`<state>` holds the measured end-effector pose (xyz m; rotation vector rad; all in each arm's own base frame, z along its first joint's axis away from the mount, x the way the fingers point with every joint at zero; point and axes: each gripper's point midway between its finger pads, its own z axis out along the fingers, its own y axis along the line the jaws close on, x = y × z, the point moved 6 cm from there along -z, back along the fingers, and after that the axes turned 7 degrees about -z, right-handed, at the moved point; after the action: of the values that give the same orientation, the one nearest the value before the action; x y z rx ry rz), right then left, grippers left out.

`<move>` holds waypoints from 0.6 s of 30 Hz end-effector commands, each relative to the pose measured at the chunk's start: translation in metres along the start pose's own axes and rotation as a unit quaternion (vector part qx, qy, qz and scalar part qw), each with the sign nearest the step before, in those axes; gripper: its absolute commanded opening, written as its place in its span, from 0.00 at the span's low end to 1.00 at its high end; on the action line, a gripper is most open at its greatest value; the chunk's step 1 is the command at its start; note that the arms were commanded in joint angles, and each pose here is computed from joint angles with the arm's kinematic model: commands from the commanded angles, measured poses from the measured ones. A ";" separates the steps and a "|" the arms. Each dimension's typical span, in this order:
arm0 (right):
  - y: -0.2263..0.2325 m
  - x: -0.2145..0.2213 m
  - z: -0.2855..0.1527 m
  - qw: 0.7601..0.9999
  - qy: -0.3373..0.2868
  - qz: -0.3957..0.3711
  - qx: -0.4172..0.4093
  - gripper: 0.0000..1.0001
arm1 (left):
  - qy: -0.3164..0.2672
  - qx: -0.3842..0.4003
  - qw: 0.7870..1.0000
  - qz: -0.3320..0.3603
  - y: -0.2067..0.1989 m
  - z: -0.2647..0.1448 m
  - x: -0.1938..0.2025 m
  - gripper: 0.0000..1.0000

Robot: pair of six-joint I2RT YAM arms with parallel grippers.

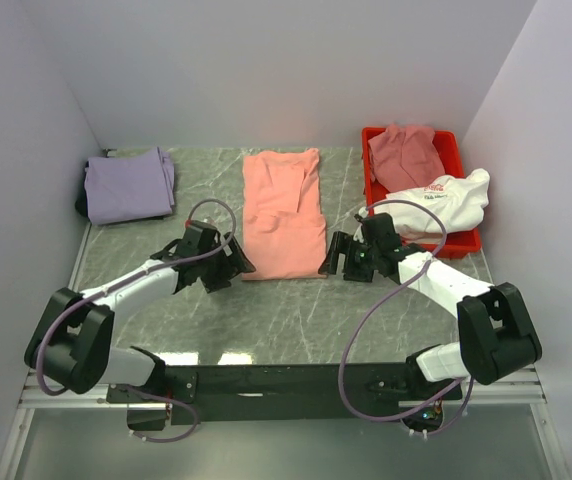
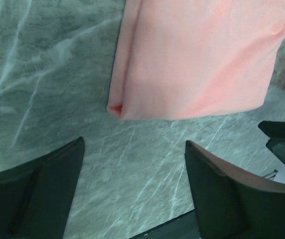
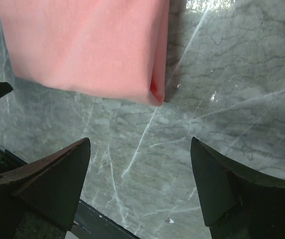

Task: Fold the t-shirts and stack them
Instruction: Fold the tshirt

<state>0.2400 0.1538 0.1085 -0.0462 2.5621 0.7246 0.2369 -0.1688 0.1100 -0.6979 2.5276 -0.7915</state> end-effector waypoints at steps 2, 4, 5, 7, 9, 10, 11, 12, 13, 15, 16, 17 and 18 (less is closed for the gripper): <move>0.009 -0.007 -0.002 0.999 -0.025 -0.006 -0.023 0.88 | 0.003 0.008 1.000 -0.006 -0.002 0.009 0.001 0.80; 0.008 -0.005 0.000 1.000 -0.021 -0.006 -0.021 0.88 | 0.006 0.004 1.000 -0.010 0.001 0.013 0.002 0.73; 0.008 -0.006 0.001 1.000 -0.020 -0.006 -0.021 0.88 | 0.009 0.002 1.000 -0.011 0.003 0.014 0.003 0.71; 0.007 -0.005 0.002 1.000 -0.015 -0.006 -0.020 0.88 | 0.013 0.002 1.000 -0.013 0.004 0.018 0.005 0.68; 0.008 -0.007 0.003 1.000 -0.018 -0.006 -0.020 0.88 | 0.024 0.001 1.000 -0.015 0.006 0.022 0.007 0.63; 0.008 -0.007 0.003 1.000 -0.018 -0.007 -0.020 0.88 | 0.025 0.002 1.000 -0.015 0.005 0.023 0.007 0.62; 0.008 -0.007 0.004 1.000 -0.016 -0.007 -0.019 0.88 | 0.025 0.000 1.000 -0.017 0.006 0.024 0.008 0.62; 0.008 -0.007 0.004 1.000 -0.016 -0.007 -0.021 0.88 | 0.026 -0.004 0.999 -0.018 0.008 0.027 0.008 0.61; 0.008 -0.007 0.005 1.000 -0.014 -0.007 -0.022 0.88 | 0.025 -0.004 1.000 -0.018 0.008 0.028 0.008 0.60; 0.008 -0.006 0.006 1.000 -0.012 -0.008 -0.022 0.88 | 0.024 -0.005 1.000 -0.019 0.007 0.032 0.006 0.58; 0.007 -0.006 0.007 1.000 -0.011 -0.007 -0.021 0.88 | 0.020 -0.009 1.000 -0.020 0.007 0.034 0.004 0.57; 0.007 -0.006 0.008 1.000 -0.010 -0.006 -0.021 0.88 | 0.015 -0.010 1.000 -0.022 0.006 0.036 0.002 0.54; 0.006 -0.005 0.008 1.000 -0.009 -0.007 -0.019 0.88 | 0.012 -0.019 0.999 -0.026 0.008 0.039 0.000 0.52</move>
<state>0.2423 0.1574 0.1040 -0.0497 2.5597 0.7466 0.2430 -0.1764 0.0769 -0.7555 2.5866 -0.7878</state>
